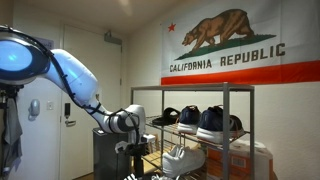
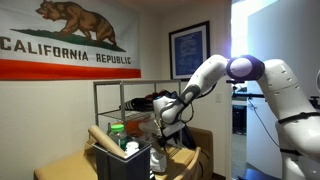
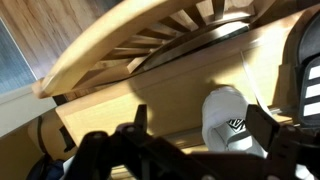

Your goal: Move a white shoe to the bottom shelf

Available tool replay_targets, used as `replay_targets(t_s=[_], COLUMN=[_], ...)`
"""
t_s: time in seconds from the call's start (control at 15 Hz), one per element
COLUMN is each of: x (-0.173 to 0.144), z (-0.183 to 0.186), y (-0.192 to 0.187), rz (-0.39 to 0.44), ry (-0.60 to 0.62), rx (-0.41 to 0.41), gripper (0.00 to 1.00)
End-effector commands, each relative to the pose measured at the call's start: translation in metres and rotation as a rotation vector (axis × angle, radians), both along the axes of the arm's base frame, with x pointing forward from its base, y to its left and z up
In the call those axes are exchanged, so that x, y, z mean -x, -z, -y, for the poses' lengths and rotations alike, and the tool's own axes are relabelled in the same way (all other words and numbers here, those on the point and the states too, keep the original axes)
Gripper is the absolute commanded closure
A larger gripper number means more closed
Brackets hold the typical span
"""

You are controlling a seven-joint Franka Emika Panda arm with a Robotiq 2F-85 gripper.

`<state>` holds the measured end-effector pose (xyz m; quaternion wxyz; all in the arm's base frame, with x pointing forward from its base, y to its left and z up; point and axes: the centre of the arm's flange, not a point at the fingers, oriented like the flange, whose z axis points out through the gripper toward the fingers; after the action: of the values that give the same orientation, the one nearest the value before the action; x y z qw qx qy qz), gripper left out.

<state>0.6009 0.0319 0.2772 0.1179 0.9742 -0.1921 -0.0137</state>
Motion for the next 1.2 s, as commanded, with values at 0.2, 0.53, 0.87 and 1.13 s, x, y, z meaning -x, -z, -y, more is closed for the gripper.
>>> replay_targets(t_s=[0.2,0.53,0.87,1.13], x=[0.023,0.034,0.036,0.031], z=[0.002,-0.003,-0.002,-0.003], y=[-0.090,-0.137,-0.155,-0.148], rz=[-0.084,-0.063,-0.041,-0.024], ry=[-0.139,-0.286,-0.417,-0.421], rx=[-0.082,-0.177,-0.284,-0.281], gripper=[0.00,0.00,0.00,0.00])
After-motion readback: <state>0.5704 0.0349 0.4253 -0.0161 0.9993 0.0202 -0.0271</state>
